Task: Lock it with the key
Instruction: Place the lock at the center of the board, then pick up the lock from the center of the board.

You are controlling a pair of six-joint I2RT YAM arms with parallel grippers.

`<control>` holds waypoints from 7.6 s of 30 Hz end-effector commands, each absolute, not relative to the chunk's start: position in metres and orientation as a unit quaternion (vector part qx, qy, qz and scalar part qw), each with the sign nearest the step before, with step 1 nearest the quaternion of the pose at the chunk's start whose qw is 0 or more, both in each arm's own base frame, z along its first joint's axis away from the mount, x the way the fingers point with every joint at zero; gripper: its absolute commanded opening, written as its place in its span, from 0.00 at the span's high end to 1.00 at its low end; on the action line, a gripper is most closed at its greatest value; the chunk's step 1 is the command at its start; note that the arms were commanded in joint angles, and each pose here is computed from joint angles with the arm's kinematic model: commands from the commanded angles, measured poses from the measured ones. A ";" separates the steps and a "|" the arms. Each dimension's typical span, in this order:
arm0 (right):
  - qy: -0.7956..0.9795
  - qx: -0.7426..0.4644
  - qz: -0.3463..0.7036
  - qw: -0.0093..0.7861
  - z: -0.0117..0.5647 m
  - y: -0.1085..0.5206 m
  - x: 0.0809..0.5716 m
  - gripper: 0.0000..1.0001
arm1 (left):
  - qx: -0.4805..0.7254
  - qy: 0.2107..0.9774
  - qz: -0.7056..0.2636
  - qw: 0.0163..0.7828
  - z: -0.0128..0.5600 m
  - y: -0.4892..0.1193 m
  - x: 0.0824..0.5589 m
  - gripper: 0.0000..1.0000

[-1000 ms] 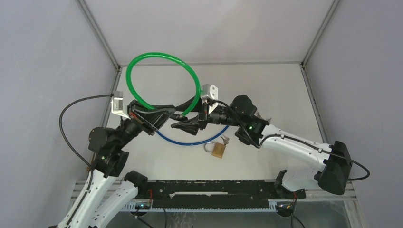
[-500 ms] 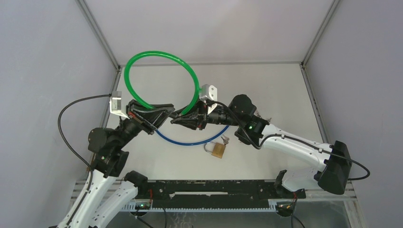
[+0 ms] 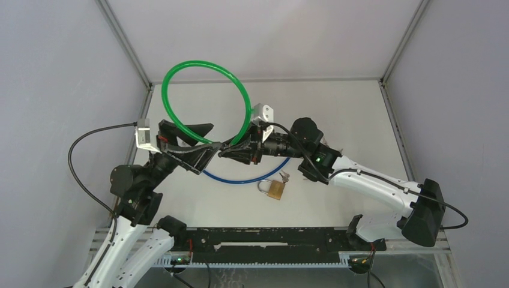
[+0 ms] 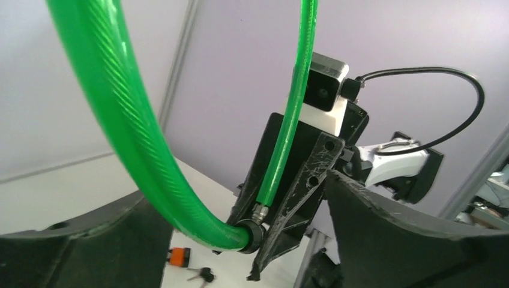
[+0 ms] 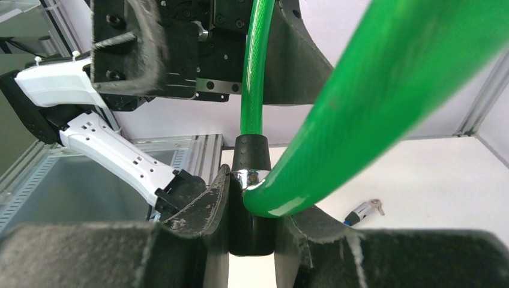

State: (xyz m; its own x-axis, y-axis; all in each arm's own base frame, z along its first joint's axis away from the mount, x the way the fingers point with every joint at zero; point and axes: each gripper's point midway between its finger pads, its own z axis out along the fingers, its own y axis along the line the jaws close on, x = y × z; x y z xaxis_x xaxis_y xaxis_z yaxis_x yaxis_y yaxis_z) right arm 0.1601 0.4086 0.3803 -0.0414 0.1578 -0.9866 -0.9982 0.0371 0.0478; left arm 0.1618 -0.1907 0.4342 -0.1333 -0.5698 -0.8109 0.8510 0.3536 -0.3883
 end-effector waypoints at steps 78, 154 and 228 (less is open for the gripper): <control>0.886 0.340 0.168 0.268 0.076 -0.039 0.375 0.20 | -0.207 0.930 -0.029 0.301 0.115 -0.002 0.316 0.00; 0.717 -0.210 0.644 0.165 0.191 0.554 0.266 1.00 | -0.128 0.905 -0.228 0.337 0.205 -0.071 0.329 1.00; 0.613 0.016 0.530 0.586 0.436 0.265 0.217 0.29 | 0.097 0.698 -0.139 0.695 0.493 -0.110 0.278 1.00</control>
State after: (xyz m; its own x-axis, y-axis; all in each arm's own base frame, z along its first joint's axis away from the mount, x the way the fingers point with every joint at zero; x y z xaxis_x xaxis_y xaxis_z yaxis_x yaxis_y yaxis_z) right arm 0.1906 0.2678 0.4006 -0.2433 0.1651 -0.9558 -0.8304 0.4737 0.2932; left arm 0.2636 -0.1288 0.4024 -0.1423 0.2892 -0.9466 0.5464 0.8204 0.1685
